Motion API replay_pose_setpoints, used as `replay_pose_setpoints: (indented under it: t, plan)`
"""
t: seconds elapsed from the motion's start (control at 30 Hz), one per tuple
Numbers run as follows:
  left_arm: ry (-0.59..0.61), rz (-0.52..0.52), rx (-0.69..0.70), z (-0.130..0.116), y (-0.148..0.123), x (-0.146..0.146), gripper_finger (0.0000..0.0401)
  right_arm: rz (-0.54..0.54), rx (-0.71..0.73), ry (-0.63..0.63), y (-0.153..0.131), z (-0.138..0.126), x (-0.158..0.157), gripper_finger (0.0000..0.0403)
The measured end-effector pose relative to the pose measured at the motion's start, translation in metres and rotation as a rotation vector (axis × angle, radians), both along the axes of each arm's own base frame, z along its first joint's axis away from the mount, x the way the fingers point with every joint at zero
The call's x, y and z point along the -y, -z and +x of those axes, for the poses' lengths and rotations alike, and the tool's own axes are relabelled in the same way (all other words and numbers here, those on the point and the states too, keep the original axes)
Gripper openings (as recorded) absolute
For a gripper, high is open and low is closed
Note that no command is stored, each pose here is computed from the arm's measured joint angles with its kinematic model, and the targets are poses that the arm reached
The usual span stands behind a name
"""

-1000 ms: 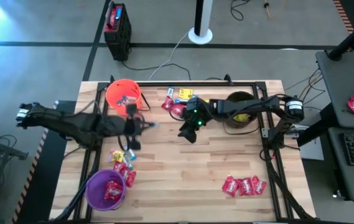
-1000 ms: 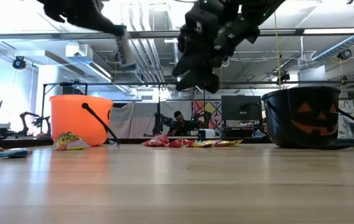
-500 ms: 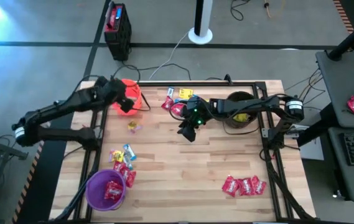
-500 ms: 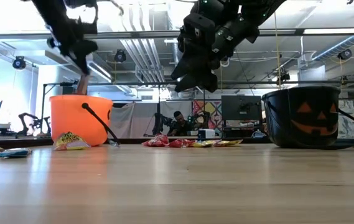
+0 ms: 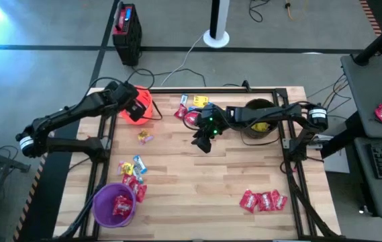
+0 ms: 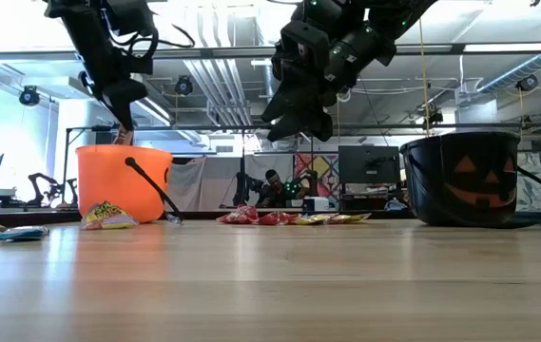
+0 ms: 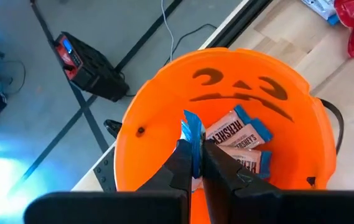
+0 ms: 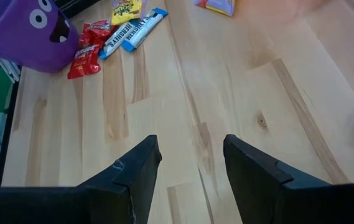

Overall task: Sort candy by brand, put in halloween buckets
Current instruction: Put the white chocolate bar into the orange bucket

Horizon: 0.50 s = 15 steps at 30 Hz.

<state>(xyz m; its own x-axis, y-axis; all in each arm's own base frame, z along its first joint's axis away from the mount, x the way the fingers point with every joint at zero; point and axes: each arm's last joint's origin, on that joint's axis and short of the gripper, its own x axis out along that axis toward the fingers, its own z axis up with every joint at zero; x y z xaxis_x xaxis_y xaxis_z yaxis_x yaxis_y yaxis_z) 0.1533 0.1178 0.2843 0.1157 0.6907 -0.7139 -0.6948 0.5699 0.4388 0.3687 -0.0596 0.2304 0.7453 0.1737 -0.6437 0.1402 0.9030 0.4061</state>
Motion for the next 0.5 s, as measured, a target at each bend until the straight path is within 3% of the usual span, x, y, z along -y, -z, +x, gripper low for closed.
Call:
replay_pose_setpoints:
  t: [0.5]
  plan:
    - [0.065,-0.037,0.002,0.0014,0.0012,0.0010,0.0016,0.015,-0.012,0.036,0.0006,-0.0021,0.0087,0.0180]
